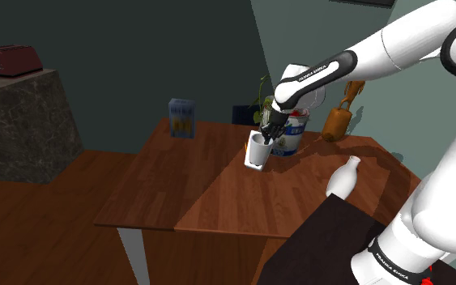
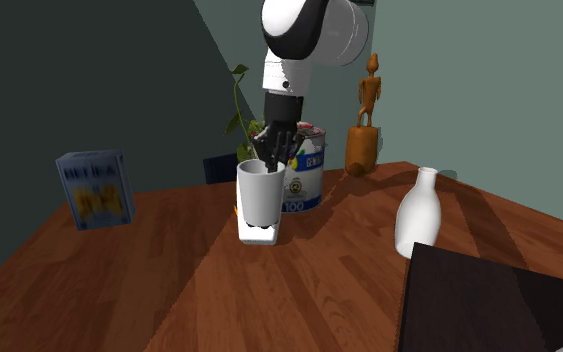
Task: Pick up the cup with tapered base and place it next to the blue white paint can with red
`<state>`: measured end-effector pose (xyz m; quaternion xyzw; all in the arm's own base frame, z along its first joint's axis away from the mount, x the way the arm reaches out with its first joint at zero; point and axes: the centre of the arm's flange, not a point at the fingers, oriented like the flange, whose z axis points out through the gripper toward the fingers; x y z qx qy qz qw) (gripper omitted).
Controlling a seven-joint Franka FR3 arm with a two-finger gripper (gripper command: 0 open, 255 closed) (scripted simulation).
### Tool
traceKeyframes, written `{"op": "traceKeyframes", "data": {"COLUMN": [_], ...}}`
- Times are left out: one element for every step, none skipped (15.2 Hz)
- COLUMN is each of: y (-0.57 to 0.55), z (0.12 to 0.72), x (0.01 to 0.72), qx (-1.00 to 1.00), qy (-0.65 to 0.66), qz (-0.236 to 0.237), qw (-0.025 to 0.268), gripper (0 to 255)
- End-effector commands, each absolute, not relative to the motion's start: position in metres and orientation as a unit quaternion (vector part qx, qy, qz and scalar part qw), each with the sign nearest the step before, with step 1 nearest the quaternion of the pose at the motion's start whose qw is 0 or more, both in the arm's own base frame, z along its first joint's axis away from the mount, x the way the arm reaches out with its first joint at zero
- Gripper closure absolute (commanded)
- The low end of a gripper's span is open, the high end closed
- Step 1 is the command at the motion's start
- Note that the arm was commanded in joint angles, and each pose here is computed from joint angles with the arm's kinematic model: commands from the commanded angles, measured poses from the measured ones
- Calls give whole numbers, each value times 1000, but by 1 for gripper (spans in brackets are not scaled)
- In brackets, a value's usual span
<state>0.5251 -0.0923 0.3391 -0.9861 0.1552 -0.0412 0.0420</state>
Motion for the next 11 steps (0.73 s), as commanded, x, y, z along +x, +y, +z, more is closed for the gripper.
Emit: {"op": "traceKeyframes", "data": {"y": [-92, -92, -92, -92, -92, -92, -92, -92, -92, -92, -92], "z": [349, 354, 360, 365, 370, 376, 381, 386, 391, 397, 402], "x": [525, 525, 525, 525, 525, 525, 525, 525, 525, 525, 525], "qx": [-986, -986, -986, -986, -986, -986, -986, -986, -986, -986, -986], "qy": [155, 155, 155, 155, 155, 155, 155, 155, 155, 155, 155], "qz": [-41, -41, -41, -41, -41, -41, -41, -41, -41, -41, -41], "qw": [42, 42, 42, 42, 42, 42, 42, 42, 42, 42, 42], "gripper": [255, 255, 255, 255, 255, 255, 255, 255, 255, 255, 255]}}
